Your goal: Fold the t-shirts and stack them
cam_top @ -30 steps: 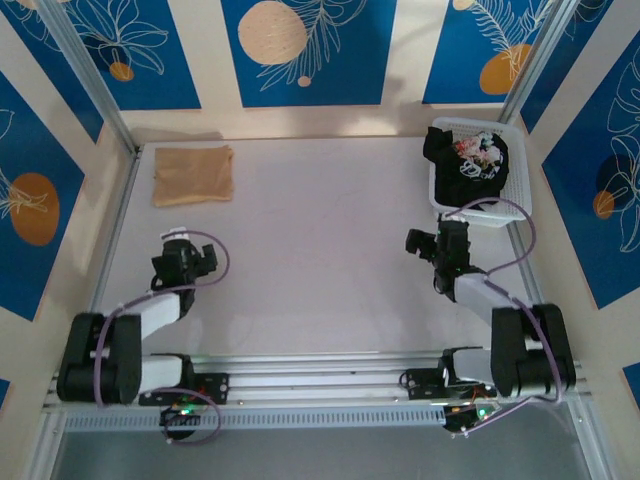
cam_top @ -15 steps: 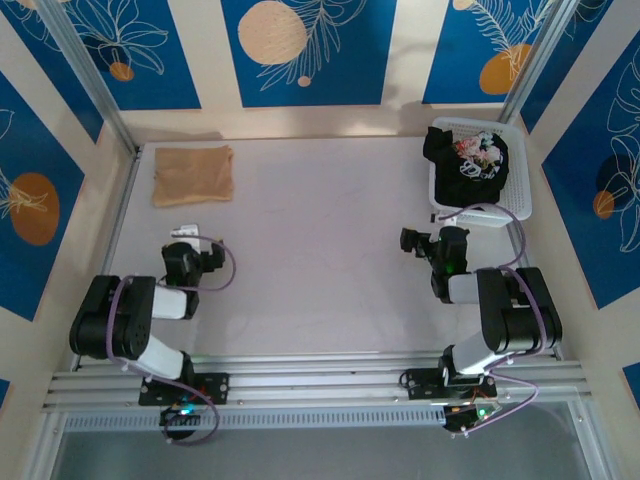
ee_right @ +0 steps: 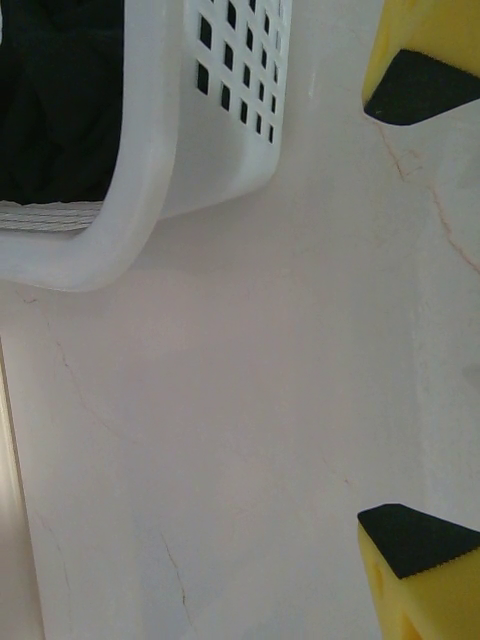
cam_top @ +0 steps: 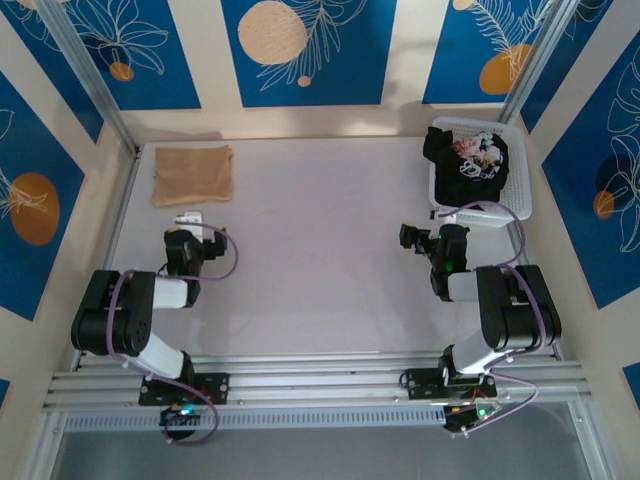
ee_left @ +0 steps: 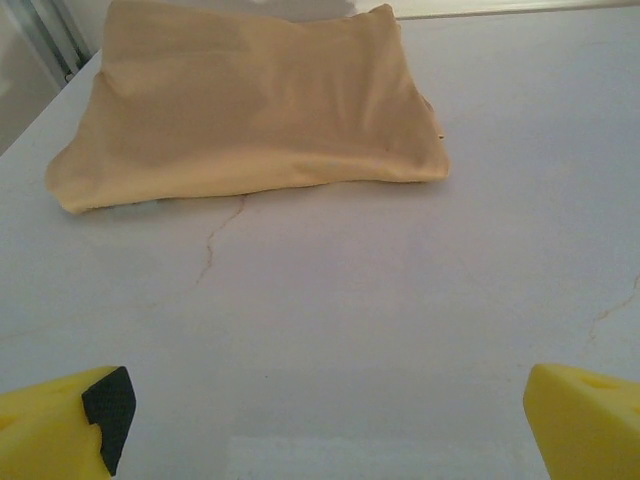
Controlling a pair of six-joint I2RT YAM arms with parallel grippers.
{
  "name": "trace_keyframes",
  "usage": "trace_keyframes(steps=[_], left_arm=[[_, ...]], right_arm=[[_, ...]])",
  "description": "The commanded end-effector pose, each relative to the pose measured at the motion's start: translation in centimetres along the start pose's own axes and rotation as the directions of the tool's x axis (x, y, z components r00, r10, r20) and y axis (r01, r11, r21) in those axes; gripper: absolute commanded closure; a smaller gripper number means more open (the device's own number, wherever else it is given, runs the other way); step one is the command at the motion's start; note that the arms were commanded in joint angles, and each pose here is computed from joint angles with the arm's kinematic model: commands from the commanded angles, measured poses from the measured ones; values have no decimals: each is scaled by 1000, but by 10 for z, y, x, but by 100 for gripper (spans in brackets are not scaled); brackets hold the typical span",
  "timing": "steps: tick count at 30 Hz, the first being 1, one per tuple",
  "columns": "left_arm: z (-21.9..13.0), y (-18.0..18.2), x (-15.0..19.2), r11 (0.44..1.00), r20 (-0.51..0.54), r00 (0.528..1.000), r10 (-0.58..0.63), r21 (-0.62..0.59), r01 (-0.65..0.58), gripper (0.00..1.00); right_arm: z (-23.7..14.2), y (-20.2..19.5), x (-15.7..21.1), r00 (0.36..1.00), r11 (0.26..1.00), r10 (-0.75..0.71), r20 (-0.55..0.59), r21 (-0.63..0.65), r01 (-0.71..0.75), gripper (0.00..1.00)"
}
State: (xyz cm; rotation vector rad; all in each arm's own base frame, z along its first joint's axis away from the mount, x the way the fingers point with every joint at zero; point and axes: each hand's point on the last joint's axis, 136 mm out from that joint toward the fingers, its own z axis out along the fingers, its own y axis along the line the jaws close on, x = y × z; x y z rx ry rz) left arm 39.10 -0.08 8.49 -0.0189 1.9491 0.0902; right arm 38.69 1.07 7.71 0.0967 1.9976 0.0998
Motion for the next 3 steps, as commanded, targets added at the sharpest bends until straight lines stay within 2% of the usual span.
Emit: trace_keyframes(steps=[1,3], left_arm=[[1,-6,-5,1000,10,1000,23,18,-23,0],[1,-6,-5,1000,10,1000,25,19,-25,0]], right_arm=[[2,6,-19,998,999,-26,59,-19,28,1],[2,5,-18,998,999,-26,60,-20,27,1]])
